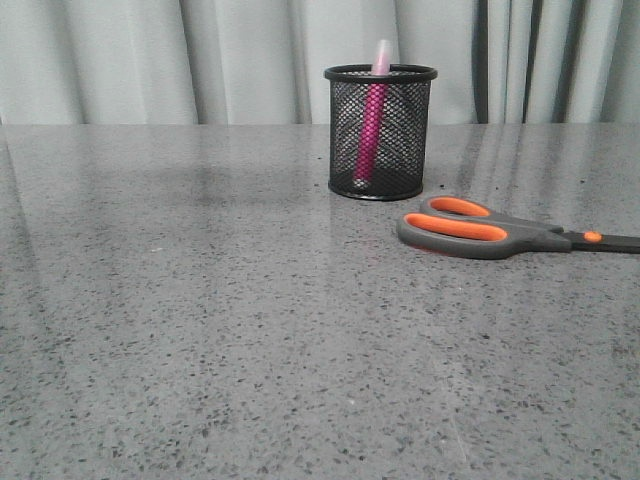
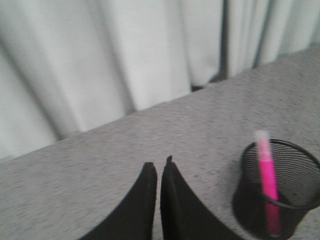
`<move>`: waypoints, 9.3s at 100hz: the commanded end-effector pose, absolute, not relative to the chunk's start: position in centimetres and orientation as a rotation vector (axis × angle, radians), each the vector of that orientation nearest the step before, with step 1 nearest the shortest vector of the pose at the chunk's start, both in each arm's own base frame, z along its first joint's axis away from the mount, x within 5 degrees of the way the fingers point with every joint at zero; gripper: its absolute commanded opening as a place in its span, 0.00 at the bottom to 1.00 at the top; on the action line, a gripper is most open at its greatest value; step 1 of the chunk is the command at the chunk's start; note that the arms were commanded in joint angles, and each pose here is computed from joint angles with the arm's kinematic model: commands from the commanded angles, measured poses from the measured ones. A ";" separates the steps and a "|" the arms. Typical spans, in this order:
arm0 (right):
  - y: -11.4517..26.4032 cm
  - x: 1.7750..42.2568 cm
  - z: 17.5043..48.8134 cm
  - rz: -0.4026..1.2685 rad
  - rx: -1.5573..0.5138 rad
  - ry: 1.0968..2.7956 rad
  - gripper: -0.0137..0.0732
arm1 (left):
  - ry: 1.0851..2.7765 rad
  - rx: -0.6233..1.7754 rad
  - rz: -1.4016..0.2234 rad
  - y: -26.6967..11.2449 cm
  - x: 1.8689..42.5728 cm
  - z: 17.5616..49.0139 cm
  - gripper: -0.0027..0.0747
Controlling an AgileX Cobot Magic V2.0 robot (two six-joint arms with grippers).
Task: Put pen and scissors into bin
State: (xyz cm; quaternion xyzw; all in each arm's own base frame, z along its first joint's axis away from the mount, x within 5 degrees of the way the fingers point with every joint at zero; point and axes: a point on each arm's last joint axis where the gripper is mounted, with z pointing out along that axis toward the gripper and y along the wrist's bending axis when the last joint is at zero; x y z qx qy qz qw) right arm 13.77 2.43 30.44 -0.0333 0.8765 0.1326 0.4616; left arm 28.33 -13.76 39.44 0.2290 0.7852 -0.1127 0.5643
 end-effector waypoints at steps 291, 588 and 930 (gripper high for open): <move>10.5 30.0 39.1 0.318 -0.638 1.777 0.07 | 1.737 0.196 -0.192 -3.5 15.1 35.1 0.01; 13.6 34.5 32.3 0.568 -0.765 1.659 0.48 | 1.740 0.197 -0.192 -3.5 15.1 35.0 0.01; -0.7 5.0 27.0 -0.070 0.040 1.375 0.07 | 1.505 0.021 0.041 0.1 5.0 22.3 0.01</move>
